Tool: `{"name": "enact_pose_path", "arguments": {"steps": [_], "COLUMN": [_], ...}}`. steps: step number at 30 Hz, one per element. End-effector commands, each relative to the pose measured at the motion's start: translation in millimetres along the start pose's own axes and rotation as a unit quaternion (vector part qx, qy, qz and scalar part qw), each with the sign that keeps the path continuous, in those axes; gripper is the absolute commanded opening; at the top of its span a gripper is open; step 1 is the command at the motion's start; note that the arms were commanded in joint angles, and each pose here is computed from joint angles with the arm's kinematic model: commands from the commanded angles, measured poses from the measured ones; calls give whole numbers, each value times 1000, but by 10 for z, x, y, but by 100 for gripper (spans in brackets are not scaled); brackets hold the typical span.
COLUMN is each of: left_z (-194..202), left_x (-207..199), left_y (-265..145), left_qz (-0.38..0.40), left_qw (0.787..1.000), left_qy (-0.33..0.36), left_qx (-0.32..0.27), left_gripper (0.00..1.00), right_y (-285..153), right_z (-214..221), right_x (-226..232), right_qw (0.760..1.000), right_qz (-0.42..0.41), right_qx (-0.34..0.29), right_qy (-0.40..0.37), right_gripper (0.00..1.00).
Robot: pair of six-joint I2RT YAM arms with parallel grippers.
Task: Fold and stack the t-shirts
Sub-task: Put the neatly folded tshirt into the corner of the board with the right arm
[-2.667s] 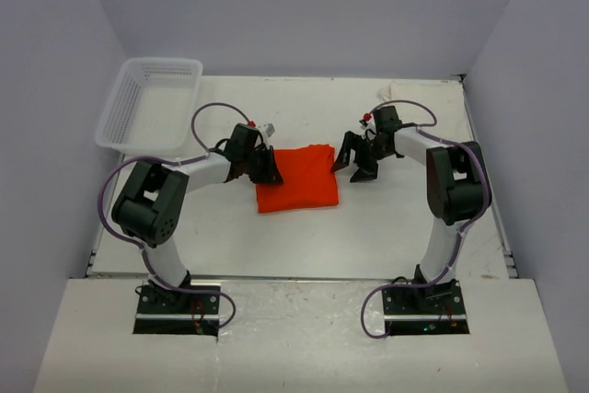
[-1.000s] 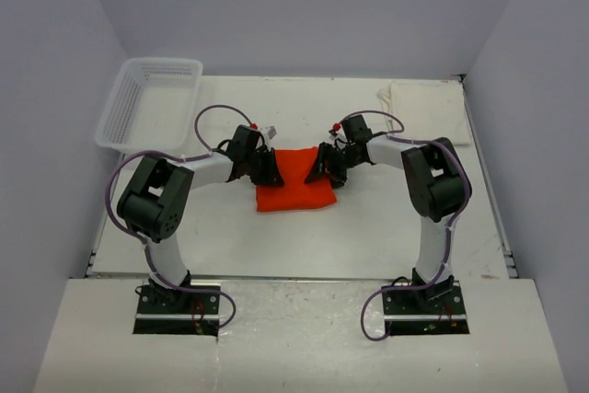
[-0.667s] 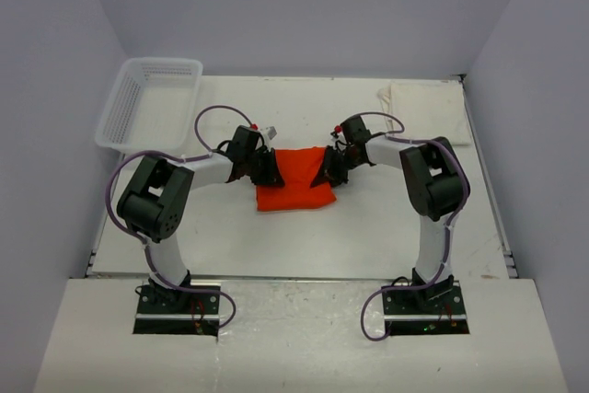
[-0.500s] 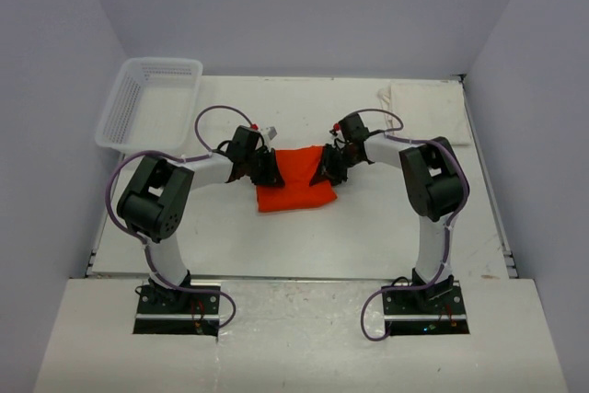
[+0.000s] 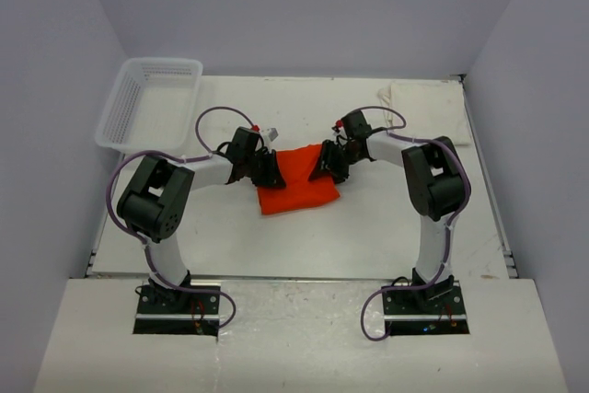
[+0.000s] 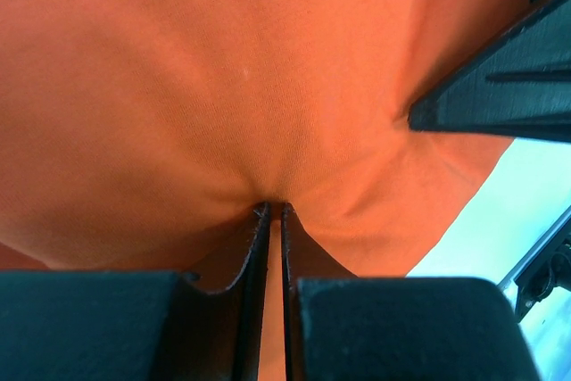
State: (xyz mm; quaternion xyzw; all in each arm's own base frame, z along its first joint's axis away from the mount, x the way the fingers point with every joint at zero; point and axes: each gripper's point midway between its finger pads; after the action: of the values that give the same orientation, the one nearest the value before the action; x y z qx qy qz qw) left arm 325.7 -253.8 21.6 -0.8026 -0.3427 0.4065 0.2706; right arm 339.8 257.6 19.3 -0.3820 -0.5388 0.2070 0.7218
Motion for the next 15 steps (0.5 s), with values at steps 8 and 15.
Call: {"name": "enact_pose_path", "arguments": {"steps": [8,15], "left_z": [122,134], "left_x": [8,-13], "left_y": [-1,-13], "left_qz": [2,8], "left_qw": [1000,1000], "left_qy": [16,17], "left_qx": [13,12], "left_gripper": [10,10], "right_y": [-93,-69], "right_z": [-254,-257], "right_x": [-548,-527], "right_qw": [997,998], "right_qz": [56,39], "right_qx": [-34,-14], "right_qy": [36,41], "right_gripper": [50,51]}}
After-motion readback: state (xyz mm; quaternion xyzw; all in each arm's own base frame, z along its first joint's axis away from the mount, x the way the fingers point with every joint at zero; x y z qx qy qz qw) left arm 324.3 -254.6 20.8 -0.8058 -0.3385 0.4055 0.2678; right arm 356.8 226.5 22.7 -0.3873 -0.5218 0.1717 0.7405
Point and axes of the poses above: each gripper's point midway between its finger pads, its own y axis out along the fingers, its own x axis along the line the jaws close on, z = x × y, and after that the axes turned 13 degrees about y, right-handed
